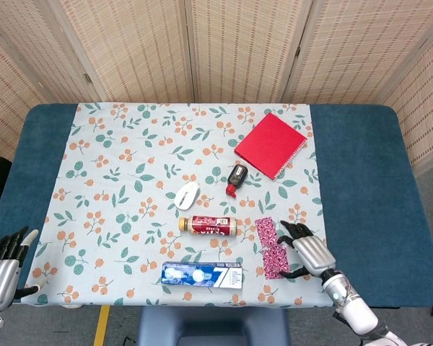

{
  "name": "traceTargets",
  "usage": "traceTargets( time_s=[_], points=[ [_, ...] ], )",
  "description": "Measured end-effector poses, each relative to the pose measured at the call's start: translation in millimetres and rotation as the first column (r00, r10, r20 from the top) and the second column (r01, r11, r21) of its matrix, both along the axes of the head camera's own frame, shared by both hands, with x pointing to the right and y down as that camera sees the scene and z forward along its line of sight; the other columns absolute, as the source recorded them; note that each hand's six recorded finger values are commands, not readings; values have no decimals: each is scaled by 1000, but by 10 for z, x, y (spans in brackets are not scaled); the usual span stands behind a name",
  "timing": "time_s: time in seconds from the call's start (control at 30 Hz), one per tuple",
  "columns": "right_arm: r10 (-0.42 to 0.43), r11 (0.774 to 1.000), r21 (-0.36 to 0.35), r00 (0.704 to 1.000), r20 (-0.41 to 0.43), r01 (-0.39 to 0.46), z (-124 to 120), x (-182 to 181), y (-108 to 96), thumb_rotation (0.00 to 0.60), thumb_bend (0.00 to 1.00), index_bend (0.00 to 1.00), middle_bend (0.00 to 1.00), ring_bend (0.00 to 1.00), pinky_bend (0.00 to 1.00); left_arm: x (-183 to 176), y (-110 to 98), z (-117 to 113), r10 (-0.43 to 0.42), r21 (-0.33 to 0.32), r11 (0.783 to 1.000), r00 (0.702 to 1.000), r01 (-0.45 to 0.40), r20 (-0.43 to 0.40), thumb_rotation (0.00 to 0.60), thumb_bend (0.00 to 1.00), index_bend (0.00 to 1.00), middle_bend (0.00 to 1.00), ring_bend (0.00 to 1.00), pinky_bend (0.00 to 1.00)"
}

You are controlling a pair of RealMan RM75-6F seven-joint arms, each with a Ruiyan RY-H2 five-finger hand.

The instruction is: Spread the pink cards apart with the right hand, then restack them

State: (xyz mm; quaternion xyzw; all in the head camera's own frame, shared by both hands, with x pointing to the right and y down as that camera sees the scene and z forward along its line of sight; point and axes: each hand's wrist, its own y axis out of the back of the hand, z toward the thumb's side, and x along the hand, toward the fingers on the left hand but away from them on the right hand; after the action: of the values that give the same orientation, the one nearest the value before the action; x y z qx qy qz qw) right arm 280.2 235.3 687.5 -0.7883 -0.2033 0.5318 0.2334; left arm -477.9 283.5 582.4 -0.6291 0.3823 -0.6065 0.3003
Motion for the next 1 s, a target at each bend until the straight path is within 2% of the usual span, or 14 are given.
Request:
traceTargets(
  time_s=[0.27,0.63,1.0],
  points=[
    [-20,999,-41,1000,13,21,106,-109,94,452,205,291,13,0,0,-35,24,23,4,-3,1000,1000,-4,-10,600,242,79,4,32,0],
    [-54,998,-41,998,10,55,126,-129,84,447,205,267,6,0,0,-34,36,40,3,-6,1000,1000,-3,-13,600,242,79,4,33,0],
    [-40,998,-52,999,3,40,168,-125,115,449,206,240,6,0,0,-40,41,48,3,-13,1000,1000,-3,-12,600,242,79,4,33,0]
  ],
)
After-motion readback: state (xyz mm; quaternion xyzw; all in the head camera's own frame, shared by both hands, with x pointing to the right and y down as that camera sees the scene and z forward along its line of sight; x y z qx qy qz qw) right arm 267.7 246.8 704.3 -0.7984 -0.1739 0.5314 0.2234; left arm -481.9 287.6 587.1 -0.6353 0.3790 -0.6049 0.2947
